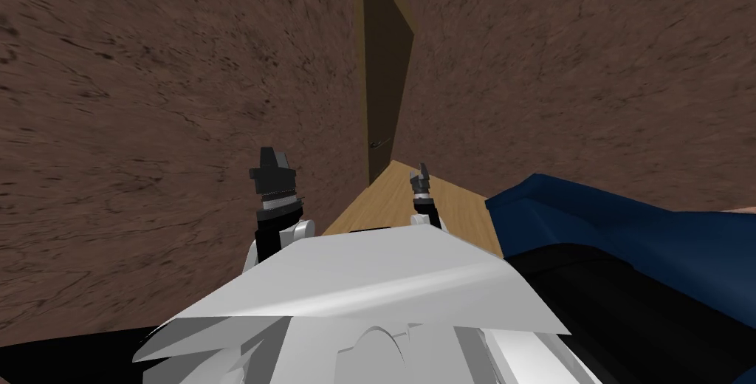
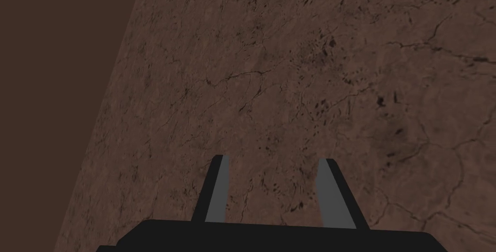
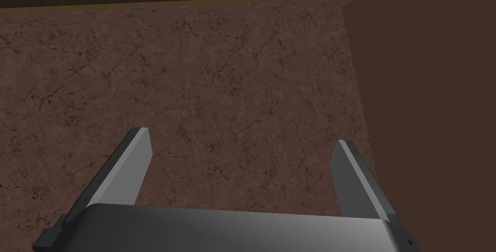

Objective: Pull the door open

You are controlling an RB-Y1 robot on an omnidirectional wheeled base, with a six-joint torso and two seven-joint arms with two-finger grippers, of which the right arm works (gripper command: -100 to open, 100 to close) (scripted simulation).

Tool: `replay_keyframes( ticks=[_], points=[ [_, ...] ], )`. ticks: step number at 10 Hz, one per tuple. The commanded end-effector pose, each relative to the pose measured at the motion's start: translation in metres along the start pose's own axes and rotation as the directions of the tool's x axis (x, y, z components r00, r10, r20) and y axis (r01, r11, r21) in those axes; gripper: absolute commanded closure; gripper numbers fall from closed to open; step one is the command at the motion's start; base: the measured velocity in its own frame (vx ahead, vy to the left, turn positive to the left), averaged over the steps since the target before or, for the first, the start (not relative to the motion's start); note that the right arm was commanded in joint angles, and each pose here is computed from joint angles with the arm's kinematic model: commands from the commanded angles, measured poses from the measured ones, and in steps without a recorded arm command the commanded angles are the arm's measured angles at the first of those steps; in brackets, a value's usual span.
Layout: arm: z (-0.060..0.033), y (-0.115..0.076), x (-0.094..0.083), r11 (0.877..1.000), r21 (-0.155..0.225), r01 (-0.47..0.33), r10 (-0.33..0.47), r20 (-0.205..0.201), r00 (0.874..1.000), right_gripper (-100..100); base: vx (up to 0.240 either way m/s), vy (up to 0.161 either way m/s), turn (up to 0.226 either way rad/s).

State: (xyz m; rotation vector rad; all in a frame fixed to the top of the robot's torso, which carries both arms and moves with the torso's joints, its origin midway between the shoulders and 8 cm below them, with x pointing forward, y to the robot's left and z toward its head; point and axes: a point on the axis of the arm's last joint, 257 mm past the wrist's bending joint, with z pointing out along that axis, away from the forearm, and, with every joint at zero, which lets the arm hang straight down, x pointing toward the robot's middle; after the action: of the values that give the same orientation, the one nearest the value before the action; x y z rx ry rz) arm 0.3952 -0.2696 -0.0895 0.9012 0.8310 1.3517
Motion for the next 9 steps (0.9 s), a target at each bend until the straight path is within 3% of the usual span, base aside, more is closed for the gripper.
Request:
replay_keyframes(
  ticks=[1,9],
  points=[
    [-0.0012,-0.009,0.003,1.000,0.010,-0.005,0.005,-0.010,1.000,-100,0.067,-0.037,0.103],
    [-0.0031,-0.054,0.013,0.998,0.065,-0.026,0.031,-0.063,0.998,-100,0.086,-0.051,0.105]
  ],
)
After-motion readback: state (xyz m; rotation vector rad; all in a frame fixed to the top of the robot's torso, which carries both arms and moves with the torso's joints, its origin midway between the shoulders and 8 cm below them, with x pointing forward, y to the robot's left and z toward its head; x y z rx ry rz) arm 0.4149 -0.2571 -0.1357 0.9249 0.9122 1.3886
